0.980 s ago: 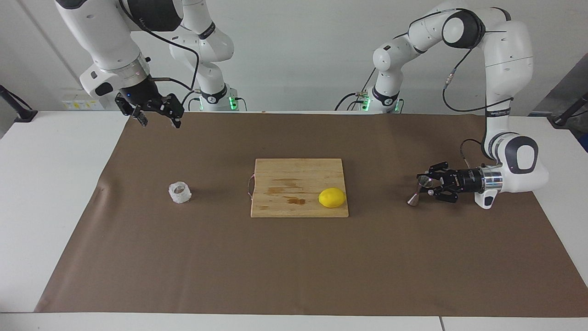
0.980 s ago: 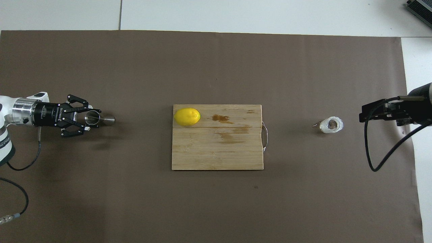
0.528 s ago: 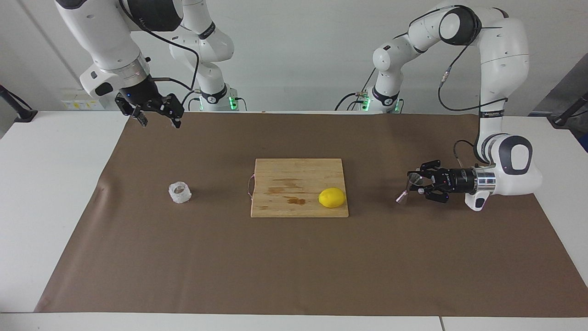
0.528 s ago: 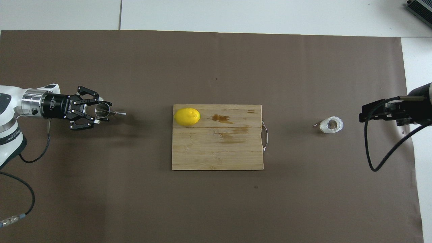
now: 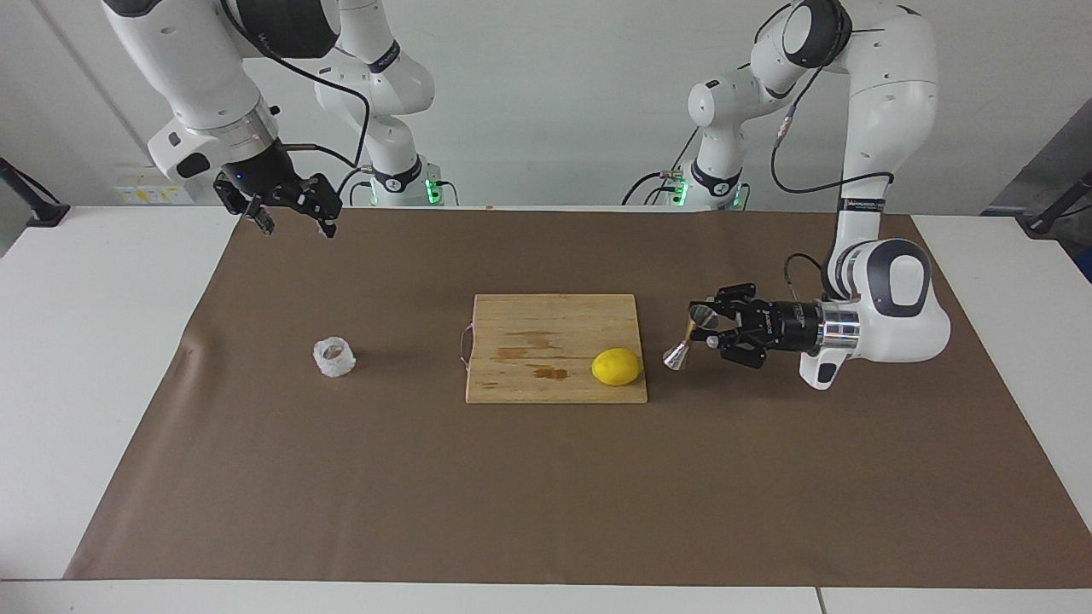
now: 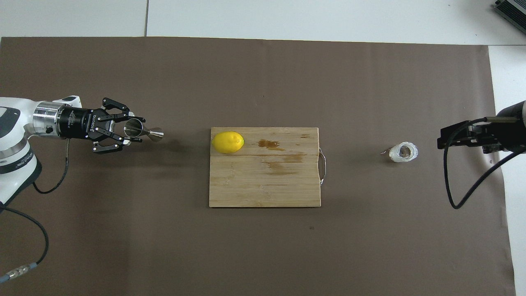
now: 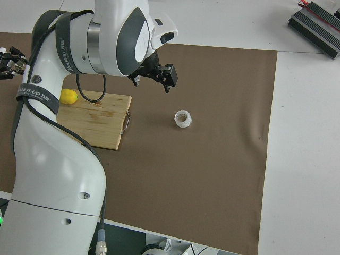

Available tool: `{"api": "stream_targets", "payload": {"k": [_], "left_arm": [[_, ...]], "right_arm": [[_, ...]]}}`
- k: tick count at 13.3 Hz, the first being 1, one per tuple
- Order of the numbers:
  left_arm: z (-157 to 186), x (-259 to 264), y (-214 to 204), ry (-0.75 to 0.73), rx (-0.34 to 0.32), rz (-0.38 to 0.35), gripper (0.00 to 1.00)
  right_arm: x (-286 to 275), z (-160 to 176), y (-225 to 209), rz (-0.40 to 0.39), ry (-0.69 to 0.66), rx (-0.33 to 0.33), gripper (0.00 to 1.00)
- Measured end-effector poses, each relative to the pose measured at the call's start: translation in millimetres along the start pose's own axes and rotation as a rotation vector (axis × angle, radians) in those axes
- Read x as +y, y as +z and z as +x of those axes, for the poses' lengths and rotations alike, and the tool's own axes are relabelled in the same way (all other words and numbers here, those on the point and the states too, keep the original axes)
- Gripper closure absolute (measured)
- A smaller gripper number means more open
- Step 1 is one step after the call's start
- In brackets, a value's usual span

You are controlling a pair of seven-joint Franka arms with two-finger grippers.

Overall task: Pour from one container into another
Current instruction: 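Lift the metal cup with the left gripper toward the cutting board, then lower the metal cup onto the board near its handle, open left gripper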

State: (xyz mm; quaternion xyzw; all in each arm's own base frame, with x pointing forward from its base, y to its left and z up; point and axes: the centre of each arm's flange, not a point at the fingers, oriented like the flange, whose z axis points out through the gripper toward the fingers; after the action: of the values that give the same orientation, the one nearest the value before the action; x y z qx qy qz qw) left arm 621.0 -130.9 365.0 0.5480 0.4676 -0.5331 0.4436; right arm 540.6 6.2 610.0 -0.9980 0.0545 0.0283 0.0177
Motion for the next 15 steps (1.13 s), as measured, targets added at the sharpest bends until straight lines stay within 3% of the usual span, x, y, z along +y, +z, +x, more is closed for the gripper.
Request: {"api": "stream_targets", "payload": {"k": [4, 9, 15], "left_arm": [[9, 1, 101, -0.038, -0.005, -0.028, 0.50], [28, -19, 215, -0.131, 0.021, -0.143, 0.50], [52, -36, 254, -0.169, 0.058, -0.195, 0.50]], "right_arm": [[0, 0, 0, 0.000, 0.000, 0.000, 0.00], [0, 0, 0, 0.000, 0.000, 0.000, 0.00], [0, 0, 0, 0.000, 0.000, 0.000, 0.00]]}}
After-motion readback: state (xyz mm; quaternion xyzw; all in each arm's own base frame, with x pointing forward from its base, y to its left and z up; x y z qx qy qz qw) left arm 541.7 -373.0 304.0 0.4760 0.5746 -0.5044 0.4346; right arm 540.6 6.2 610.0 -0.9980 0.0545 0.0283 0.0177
